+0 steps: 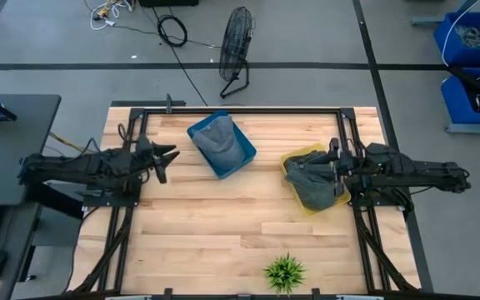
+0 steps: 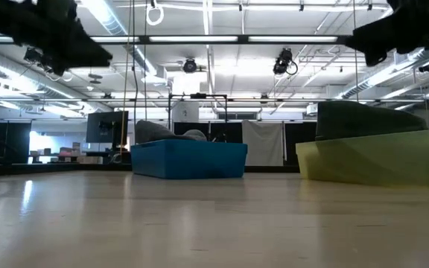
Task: Pick & Place hat
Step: Return to Home Position
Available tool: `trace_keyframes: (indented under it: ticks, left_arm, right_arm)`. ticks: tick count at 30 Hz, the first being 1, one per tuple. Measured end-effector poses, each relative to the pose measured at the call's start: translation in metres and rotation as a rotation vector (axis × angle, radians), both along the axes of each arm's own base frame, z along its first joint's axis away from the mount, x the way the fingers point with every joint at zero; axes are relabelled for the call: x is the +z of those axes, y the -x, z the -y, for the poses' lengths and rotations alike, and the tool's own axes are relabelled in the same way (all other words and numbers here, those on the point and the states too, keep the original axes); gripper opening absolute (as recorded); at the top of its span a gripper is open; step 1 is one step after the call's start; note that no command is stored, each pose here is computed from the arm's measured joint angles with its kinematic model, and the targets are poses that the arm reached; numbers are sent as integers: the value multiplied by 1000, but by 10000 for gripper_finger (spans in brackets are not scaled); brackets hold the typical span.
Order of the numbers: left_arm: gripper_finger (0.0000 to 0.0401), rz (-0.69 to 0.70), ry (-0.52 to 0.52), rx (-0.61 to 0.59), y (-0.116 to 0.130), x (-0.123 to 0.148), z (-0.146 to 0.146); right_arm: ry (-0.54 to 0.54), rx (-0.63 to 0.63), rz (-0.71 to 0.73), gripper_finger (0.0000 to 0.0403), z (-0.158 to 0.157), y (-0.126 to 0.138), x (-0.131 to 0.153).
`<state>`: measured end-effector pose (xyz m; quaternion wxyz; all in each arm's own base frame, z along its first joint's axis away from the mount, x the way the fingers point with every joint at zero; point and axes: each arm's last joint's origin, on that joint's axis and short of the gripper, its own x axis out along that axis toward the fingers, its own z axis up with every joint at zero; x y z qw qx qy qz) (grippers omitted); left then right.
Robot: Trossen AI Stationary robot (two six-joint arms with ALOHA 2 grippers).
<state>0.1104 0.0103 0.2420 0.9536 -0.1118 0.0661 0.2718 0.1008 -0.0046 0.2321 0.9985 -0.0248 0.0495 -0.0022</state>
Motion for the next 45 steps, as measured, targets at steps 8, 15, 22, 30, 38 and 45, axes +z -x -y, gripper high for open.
trace_keyframes:
  ticks: [8, 15, 22, 30, 38, 45]
  left_arm:
    - [133, 83, -29, 51, -8, -50, -6]
    - [133, 165, -55, 80, -5, -55, -10]
    - [133, 154, -94, 73, -3, -54, -9]
    - [133, 152, -88, 57, -3, -54, -9]
    - [133, 102, -136, 28, -4, -56, -9]
    - [133, 9, -108, 15, -3, -66, -8]
  right_arm:
    - [-14, -10, 79, 146, 1, -11, -47]
    - [-10, -40, 84, 146, 2, -11, -52]
    - [-8, -21, 53, 146, 1, -11, -64]
    - [11, -58, 98, 146, 3, -11, -62]
    - [19, -152, 43, 146, 5, -11, -67]
    - [22, -152, -8, 146, 5, -10, -72]
